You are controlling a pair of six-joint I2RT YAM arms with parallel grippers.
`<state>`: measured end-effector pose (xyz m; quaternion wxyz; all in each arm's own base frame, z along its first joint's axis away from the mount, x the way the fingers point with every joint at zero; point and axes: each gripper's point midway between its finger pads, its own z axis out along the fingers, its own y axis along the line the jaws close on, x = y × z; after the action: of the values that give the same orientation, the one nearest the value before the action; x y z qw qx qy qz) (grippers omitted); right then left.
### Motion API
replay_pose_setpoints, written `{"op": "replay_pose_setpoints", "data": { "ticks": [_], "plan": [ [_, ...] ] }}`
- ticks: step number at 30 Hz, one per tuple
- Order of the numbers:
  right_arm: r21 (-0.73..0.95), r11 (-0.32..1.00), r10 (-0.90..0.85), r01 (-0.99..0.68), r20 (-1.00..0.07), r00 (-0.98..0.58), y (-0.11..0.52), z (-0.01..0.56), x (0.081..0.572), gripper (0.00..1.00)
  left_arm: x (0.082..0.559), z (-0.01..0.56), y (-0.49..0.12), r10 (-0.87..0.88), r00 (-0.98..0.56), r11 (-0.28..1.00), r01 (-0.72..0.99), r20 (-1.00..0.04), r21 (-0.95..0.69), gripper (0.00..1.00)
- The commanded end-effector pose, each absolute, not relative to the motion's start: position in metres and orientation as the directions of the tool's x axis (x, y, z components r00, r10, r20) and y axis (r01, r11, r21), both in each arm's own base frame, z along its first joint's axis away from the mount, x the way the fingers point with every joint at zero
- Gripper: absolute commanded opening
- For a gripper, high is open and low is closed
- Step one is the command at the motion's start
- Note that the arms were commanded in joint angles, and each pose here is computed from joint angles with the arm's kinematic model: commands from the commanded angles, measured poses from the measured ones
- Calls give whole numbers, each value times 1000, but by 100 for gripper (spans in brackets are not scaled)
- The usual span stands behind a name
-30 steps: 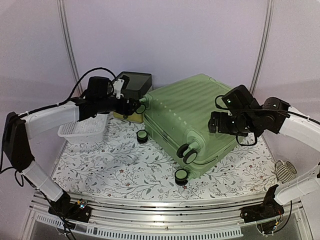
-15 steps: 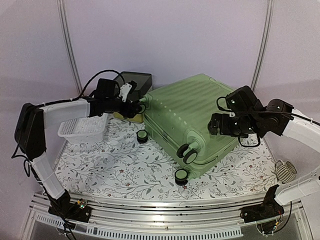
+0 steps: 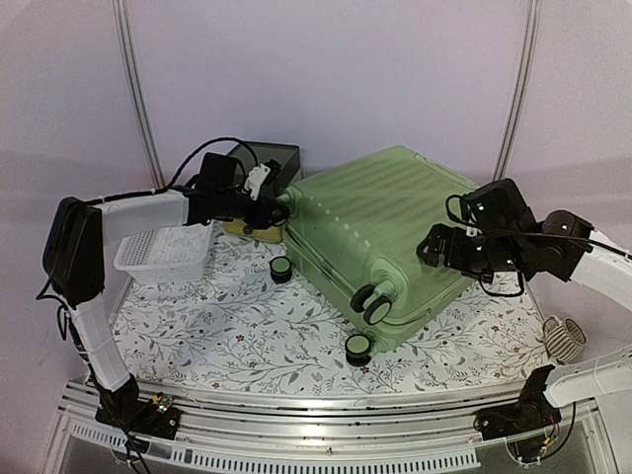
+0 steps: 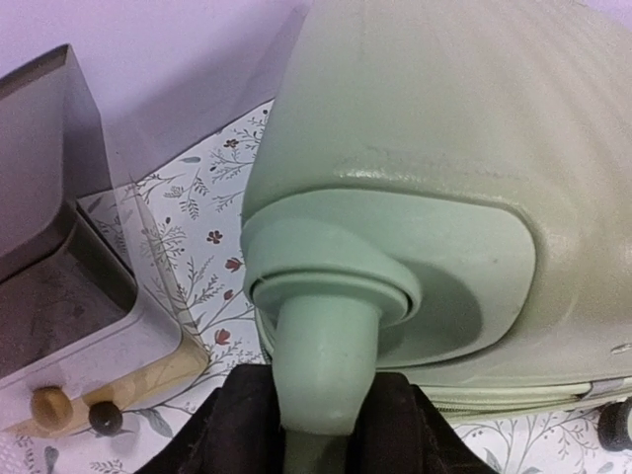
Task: Open, take out, and arrange the luggage
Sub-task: Rotate the luggage at the center of the board.
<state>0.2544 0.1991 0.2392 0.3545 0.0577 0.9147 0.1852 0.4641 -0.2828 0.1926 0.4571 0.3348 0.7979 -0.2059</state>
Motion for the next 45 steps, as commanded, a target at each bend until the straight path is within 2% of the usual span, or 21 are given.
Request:
{"op": "replay_pose_setpoints", "data": {
  "ticks": [1,4,10,14,21,30,40,42,43,45],
  "plan": [
    [317,944,262,88,-564,-783,150,214,245,99,448,203,-290,281,-404,682,722,-870,-115,44],
    [290,941,320,175,-597,-736,112,222,253,99,428,207,-294,279,-380,689,719,-882,-92,40],
    [226,896,427,381,-672,-605,41,239,253,87,388,215,-299,238,-393,696,707,-888,-126,30],
    [195,901,407,387,-685,-604,33,239,261,86,349,212,-310,229,-410,680,716,-883,-157,29],
    [79,885,402,459,-627,-667,11,208,289,83,280,218,-321,203,-420,654,731,-884,-197,29],
    [196,902,421,385,-601,-679,19,208,339,82,183,193,-356,253,-506,515,792,-824,-328,30],
    [315,934,322,167,-543,-775,71,202,391,83,104,211,-432,349,-427,297,894,-834,-334,39],
    [339,932,303,129,-532,-791,81,201,402,83,94,207,-450,371,-412,261,906,-832,-333,45],
    [344,932,294,116,-532,-794,84,200,407,83,90,207,-458,379,-401,241,913,-834,-330,52],
    [352,931,282,91,-541,-793,89,204,419,83,79,204,-475,400,-377,203,925,-835,-321,60]
  ]
}}
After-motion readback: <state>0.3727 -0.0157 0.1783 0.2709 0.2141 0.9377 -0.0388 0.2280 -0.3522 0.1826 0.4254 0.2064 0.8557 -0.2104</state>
